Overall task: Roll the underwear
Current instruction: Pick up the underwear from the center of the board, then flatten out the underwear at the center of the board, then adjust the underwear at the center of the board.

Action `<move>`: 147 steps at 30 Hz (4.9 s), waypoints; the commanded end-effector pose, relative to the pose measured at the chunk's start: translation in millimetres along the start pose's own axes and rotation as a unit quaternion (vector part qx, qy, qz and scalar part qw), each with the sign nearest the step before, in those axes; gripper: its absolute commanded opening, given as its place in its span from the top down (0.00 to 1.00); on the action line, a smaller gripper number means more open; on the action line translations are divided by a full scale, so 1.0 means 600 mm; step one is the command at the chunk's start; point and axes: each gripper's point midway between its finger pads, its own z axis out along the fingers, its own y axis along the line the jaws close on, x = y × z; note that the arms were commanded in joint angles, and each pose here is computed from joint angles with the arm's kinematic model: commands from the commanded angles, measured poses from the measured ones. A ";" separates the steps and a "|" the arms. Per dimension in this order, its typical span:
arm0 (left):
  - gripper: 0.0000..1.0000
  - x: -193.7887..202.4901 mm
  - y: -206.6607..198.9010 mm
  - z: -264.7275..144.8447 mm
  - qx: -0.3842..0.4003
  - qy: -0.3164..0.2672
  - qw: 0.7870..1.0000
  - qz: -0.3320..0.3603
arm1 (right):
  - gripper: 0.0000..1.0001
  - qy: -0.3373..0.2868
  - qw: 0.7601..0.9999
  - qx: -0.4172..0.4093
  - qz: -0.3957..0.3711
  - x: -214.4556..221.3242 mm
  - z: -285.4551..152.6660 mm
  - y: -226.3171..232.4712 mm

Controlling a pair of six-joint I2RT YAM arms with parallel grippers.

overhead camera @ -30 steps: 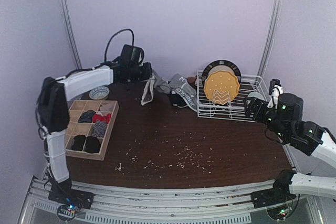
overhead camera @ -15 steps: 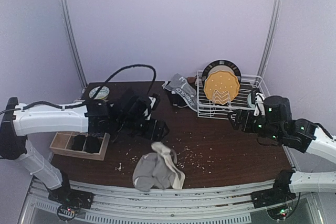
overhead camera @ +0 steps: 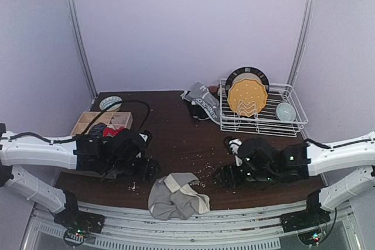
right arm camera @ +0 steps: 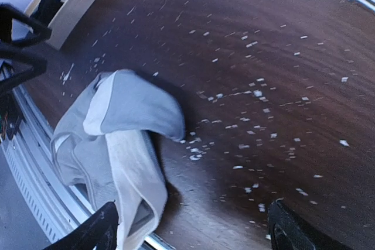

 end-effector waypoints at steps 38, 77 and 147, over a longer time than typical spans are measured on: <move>0.12 -0.013 -0.200 0.108 0.204 0.034 0.973 0.102 | 1.00 0.029 0.998 0.062 0.001 0.051 -0.016 -0.062; 1.00 -0.150 -0.200 -0.131 0.206 -0.090 0.966 0.129 | 1.00 -0.038 0.993 0.078 -0.076 -0.011 -0.159 -0.093; 1.00 0.025 -0.075 0.206 0.078 0.097 0.992 -0.006 | 0.46 0.094 0.993 0.059 0.049 0.128 -0.014 -0.116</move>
